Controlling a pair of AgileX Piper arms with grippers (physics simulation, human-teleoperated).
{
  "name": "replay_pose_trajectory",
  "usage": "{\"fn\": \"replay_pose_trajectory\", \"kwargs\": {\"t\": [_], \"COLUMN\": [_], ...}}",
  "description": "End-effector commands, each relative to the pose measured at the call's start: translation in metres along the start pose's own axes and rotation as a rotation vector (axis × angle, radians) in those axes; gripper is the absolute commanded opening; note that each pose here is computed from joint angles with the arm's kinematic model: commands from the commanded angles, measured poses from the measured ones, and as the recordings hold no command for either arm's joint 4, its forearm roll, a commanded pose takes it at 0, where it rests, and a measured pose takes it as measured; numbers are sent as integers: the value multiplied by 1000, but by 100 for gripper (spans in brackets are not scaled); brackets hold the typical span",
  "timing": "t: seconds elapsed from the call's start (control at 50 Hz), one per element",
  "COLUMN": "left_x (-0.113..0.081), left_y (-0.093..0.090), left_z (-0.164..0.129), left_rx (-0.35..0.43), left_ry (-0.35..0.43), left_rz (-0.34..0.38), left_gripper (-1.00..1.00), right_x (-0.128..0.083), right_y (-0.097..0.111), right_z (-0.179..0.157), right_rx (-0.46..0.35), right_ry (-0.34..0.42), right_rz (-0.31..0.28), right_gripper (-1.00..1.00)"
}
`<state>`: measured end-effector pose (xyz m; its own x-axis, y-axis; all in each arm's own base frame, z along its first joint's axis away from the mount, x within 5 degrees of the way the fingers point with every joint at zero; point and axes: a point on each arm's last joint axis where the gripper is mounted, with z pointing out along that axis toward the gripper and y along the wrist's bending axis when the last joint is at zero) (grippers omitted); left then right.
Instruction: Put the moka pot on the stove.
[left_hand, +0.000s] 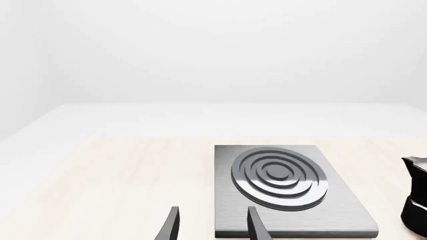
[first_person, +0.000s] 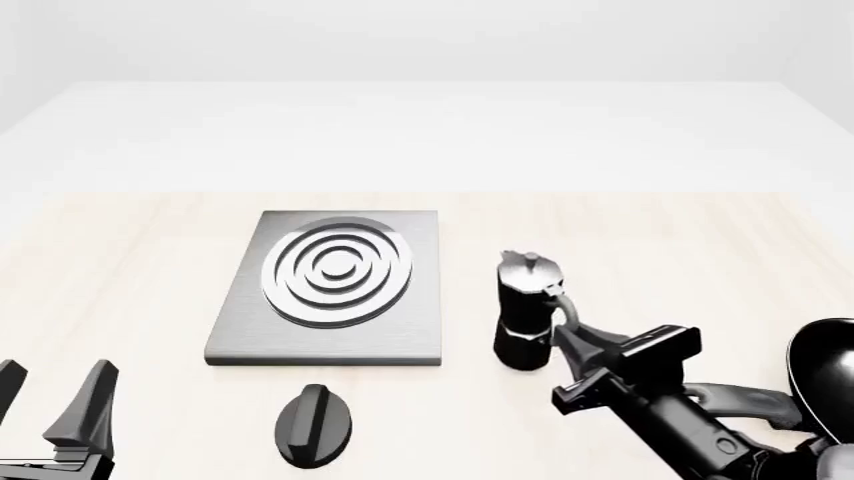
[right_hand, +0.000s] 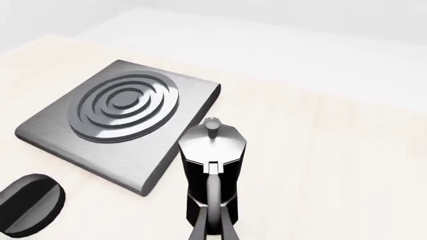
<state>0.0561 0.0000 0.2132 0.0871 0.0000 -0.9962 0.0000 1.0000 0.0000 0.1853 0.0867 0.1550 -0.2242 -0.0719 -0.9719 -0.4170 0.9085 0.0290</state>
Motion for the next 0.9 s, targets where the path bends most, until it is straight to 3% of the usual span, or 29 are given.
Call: {"fn": "replay_pose_trajectory", "kwargs": {"t": [0.02, 0.54, 0.9], "left_x": [0, 0, 0], "left_y": [0, 0, 0], "left_z": [0, 0, 0], "left_rx": [0, 0, 0], "left_ry": [0, 0, 0], "left_rz": [0, 0, 0], "left_gripper": [100, 100, 100], "right_x": [-13, -51, -88], "right_y": [2, 2, 3], "right_z": [-9, -34, -38], "right_rx": [-9, -5, -1], "right_ry": [-44, -116, -157], "right_rz": [-3, -35, -63], "right_gripper": [-100, -100, -100]}}
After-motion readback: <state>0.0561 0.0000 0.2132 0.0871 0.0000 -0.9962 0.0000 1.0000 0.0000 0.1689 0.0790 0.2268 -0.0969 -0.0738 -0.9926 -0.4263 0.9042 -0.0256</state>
